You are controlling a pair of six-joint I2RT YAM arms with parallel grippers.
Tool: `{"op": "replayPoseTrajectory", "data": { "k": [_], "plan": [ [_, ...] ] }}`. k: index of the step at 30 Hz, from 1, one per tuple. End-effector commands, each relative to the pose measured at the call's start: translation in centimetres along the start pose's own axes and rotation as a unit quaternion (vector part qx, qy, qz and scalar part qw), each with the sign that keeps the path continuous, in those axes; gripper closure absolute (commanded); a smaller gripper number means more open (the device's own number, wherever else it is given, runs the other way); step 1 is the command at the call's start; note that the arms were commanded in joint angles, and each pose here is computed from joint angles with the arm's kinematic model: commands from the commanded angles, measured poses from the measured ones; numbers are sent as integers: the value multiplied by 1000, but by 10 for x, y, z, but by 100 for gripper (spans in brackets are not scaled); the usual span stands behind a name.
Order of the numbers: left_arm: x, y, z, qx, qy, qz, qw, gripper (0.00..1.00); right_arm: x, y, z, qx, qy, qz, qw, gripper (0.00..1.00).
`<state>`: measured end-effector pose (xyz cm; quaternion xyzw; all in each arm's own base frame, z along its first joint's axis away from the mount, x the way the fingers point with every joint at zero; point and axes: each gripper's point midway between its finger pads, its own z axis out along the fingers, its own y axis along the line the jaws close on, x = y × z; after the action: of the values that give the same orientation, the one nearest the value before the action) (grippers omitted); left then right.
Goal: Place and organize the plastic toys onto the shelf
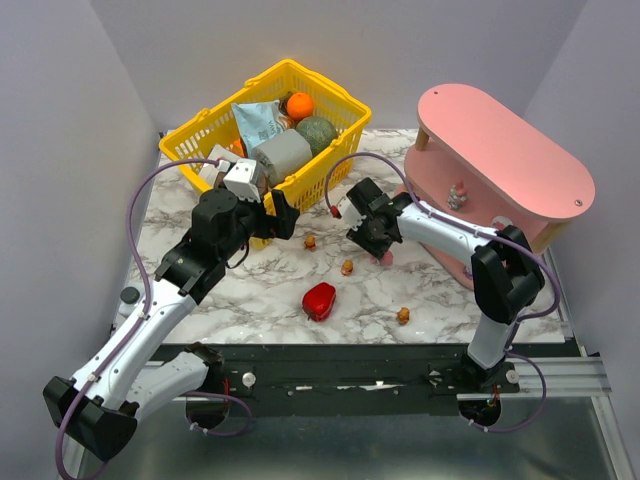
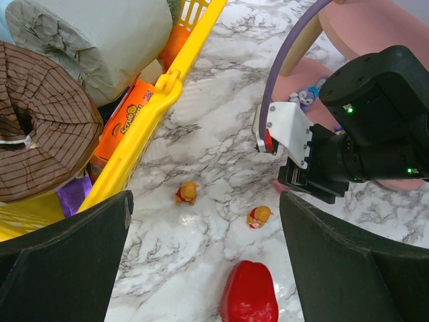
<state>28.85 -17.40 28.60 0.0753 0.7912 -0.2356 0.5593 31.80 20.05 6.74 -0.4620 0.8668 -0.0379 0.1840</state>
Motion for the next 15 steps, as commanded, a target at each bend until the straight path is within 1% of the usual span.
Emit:
{"op": "replayPoseTrajectory", "data": {
  "k": [1,4,6,7,9,10,12,13,15],
  "plan": [
    [-2,-3,-3,11,-10,-8,1000,1,26,-11,-7,61,64,4,996,99],
    [0,-3,-3,11,-9,-10,1000,1,28,-8,-7,66,73,4,995,99],
    [-1,-3,-3,12,-11,-10,1000,1,21,-4,-7,58,57,12,997,99],
    [-1,-3,-4,12,-11,-10,1000,1,15,-1,-11,50,43,21,998,97],
    [-1,-3,-4,12,-11,-10,1000,1,6,2,-14,42,17,37,998,90],
    [-1,-3,-5,12,-12,-11,1000,1,1,5,-20,33,-2,44,999,81],
    [1,-7,-6,24,-9,-13,1000,1,-7,6,-26,30,-33,58,997,71],
    [3,-7,-5,24,-5,-12,1000,1,-10,7,-30,26,-46,61,997,64],
    [3,-9,-5,30,-6,-14,999,1,-14,4,-41,34,-75,77,994,60]
  ]
}}
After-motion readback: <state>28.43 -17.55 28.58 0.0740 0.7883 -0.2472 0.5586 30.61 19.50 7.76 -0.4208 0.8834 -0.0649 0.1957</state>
